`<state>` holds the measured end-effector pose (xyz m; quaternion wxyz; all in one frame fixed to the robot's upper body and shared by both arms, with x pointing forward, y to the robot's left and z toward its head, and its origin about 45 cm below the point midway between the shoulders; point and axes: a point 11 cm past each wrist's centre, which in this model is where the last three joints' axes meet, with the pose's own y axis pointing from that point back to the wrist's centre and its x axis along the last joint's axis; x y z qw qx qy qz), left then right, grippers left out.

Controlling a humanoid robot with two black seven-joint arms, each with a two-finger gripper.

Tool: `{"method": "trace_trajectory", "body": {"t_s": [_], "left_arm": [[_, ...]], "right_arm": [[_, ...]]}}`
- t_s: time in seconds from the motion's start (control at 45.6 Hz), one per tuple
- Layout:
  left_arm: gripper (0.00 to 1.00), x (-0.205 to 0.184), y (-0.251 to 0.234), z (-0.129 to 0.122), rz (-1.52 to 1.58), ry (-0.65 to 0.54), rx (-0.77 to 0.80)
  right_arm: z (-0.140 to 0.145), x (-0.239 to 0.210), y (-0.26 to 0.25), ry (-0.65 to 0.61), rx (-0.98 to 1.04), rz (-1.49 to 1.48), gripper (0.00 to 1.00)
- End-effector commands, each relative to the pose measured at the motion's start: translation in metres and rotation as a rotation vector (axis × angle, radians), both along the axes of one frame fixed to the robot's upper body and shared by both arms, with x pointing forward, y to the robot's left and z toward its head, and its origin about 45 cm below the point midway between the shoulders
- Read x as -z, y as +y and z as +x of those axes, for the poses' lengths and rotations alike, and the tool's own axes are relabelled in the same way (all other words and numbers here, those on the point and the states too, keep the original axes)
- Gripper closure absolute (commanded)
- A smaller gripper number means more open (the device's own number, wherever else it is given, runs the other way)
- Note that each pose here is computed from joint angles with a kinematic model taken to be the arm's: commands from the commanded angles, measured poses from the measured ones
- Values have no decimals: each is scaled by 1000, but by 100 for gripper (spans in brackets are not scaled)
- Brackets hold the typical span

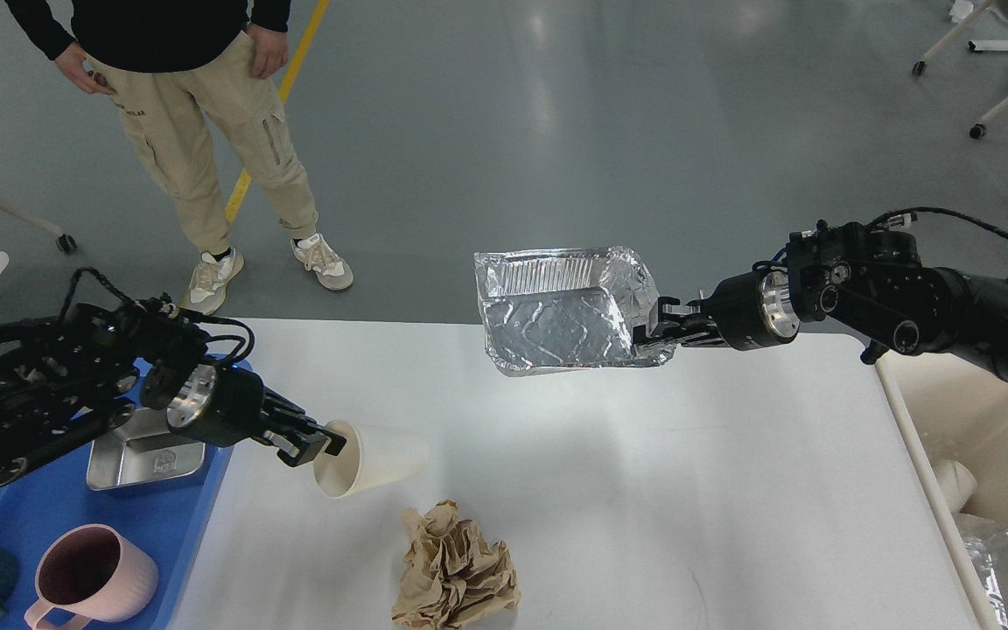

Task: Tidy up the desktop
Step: 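Lift the paper cup high and carry it toward the foil tray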

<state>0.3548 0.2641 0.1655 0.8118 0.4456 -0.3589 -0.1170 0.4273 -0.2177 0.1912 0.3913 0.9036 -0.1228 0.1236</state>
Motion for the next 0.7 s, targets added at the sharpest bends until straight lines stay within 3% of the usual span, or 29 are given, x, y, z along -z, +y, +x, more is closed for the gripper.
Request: {"method": "trace_trajectory", "body": {"t_s": [0.0,0.351,0.68], "left_arm": [[99,-26,23,-8,-23,-27,-23],[98,-133,47,-13,-274,-158,-157],[97,-203,41,7,-443,-216,-217]], "right_arm": [[-2,3,-1,7,1,-4,100],[-5,9,-3,21,-1,-23,100],[-3,2,-1,15,-9,-22,100]]}}
